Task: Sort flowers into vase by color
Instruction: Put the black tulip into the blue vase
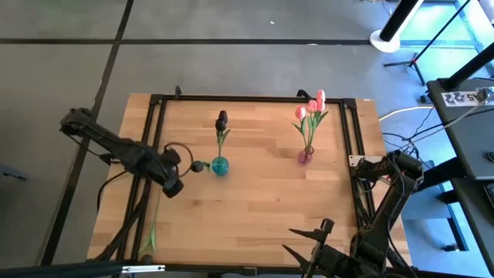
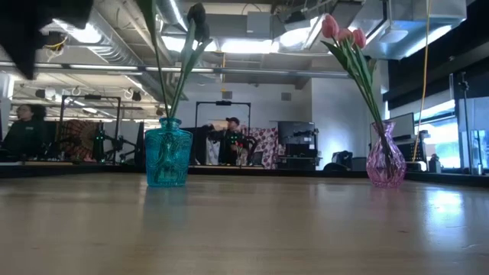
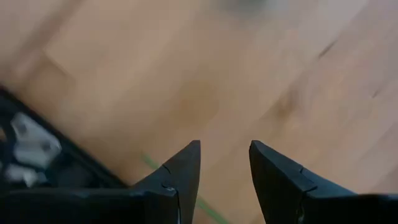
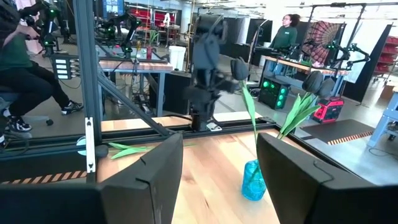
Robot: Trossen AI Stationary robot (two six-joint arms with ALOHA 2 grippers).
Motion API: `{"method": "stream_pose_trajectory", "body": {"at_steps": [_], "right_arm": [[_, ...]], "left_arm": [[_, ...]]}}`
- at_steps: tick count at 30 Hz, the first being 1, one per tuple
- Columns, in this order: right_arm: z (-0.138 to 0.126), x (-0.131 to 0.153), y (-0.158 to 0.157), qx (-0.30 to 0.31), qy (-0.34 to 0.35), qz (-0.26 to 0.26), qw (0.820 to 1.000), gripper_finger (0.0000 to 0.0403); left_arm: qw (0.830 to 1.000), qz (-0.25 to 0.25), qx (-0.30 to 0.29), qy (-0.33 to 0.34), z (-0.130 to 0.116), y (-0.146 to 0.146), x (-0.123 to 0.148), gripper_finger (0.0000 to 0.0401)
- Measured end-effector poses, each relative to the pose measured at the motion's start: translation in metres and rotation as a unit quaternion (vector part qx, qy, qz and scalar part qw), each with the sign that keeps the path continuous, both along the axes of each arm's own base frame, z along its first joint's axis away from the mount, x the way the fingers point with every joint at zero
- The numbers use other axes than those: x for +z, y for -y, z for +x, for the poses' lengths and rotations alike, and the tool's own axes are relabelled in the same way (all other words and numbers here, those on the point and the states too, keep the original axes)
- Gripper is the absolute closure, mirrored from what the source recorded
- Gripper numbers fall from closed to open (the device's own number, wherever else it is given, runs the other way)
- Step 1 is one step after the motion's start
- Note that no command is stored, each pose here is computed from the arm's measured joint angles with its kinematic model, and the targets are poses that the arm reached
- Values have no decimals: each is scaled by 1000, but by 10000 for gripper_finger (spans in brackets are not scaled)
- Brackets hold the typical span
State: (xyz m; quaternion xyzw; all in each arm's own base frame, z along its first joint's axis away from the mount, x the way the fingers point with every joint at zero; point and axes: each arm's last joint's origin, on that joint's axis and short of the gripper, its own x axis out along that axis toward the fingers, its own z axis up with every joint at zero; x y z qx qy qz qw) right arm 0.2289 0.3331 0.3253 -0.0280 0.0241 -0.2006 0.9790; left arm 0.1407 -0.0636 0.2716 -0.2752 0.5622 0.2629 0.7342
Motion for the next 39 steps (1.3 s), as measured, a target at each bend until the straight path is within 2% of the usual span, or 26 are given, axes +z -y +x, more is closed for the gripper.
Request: {"method": "stream_pose_trajectory", "body": {"at_steps": [5, 9, 11, 14, 17, 23, 31, 39], "right_arm": [[0, 0, 0, -5, 3, 4, 1000, 198], [0, 0, 0, -8, 5, 6, 1000, 198], [0, 0, 0, -8, 5, 6, 1000, 198], [1, 0, 1, -10, 4, 4, 1000, 198], [4, 0, 4, -15, 3, 3, 1000, 198], [11, -2, 8, -9, -5, -2, 1000, 198], [12, -2, 9, -10, -8, -6, 1000, 198], [13, -2, 9, -10, -8, -7, 1000, 198]], "left_arm": [[996, -31, 26, -83, -5, 22, -33, 268], [980, -74, 38, -179, -15, 39, -64, 268], [976, -97, 40, -192, -16, 49, -76, 268], [975, -125, 53, -174, -10, 63, -88, 268], [970, -126, 52, -202, -9, 72, -99, 268], [944, -128, 59, -298, -14, 87, -119, 268], [943, -168, 43, -284, -6, 105, -133, 268], [944, -175, 35, -277, -8, 111, -134, 268]]}}
